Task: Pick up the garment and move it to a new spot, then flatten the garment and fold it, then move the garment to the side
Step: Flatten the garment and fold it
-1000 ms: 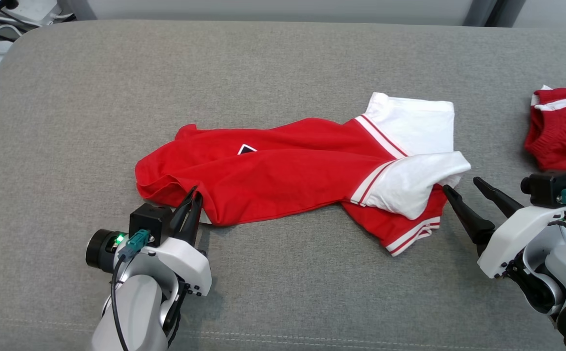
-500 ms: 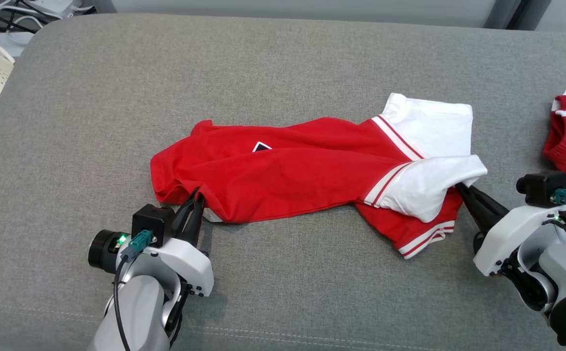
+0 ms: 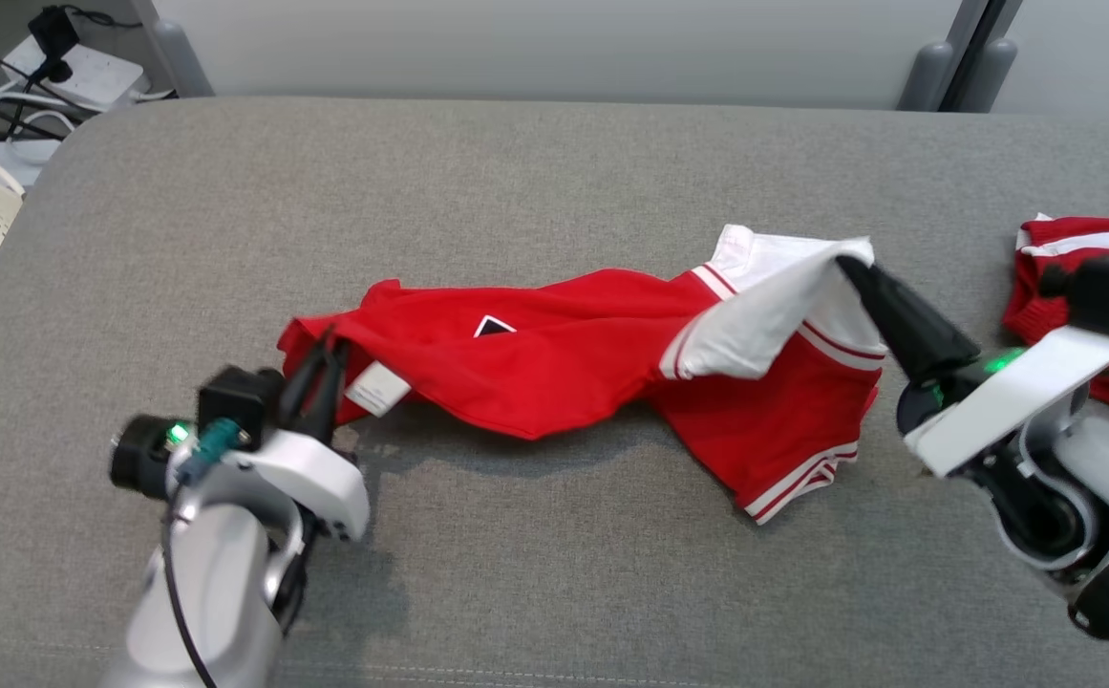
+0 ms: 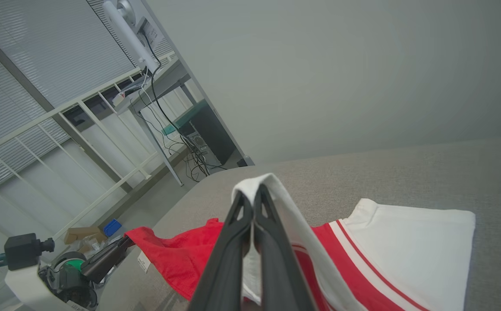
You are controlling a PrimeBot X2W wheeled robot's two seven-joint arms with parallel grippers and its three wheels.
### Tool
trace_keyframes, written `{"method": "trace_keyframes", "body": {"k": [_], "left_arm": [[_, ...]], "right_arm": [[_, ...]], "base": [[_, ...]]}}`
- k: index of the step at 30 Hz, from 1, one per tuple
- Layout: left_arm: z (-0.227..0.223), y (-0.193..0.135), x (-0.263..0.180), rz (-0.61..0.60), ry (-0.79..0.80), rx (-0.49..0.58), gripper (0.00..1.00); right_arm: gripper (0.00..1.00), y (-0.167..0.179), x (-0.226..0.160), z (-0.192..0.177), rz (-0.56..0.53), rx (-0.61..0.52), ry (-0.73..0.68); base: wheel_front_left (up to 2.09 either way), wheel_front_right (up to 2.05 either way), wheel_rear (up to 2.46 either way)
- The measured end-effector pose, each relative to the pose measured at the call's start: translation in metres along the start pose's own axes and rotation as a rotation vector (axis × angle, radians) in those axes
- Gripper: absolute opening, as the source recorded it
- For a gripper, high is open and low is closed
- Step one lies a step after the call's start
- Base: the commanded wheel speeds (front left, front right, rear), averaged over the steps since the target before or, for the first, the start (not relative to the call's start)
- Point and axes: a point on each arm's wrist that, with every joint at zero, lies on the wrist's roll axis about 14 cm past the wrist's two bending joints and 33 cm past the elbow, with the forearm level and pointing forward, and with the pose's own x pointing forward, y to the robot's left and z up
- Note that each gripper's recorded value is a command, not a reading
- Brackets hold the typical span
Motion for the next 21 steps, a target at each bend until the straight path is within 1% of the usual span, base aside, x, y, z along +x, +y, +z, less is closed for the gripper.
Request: {"method": "trace_keyframes", "body": {"k": [4, 9, 12, 16, 18, 21], "left_arm": [[0.049, 0.019, 0.019, 0.006, -0.107, 0.075, 0.00], [0.108, 0.043, 0.043, 0.025, -0.209, 0.156, 0.00], [0.138, 0.051, 0.054, 0.037, -0.258, 0.182, 0.00], [0.180, 0.055, 0.059, 0.041, -0.336, 0.217, 0.00], [0.193, 0.058, 0.058, 0.046, -0.362, 0.225, 0.00], [0.198, 0.060, 0.053, 0.052, -0.367, 0.221, 0.00]], "right_arm": [[0.00, 0.008, 0.002, 0.053, 0.012, 0.106, -0.144], [0.00, -0.007, 0.008, 0.124, -0.027, 0.221, -0.341], [0.00, -0.006, 0.016, 0.160, -0.020, 0.231, -0.432], [0.00, 0.007, 0.022, 0.205, 0.016, 0.220, -0.542], [0.00, 0.010, 0.021, 0.220, 0.023, 0.217, -0.579], [0.00, 0.023, 0.020, 0.226, 0.049, 0.219, -0.597]], "base": [[0.00, 0.00, 0.00], [0.00, 0.00, 0.00], [0.00, 0.00, 0.00], [0.00, 0.00, 0.00], [0.00, 0.00, 0.00], [0.00, 0.00, 0.00]]}}
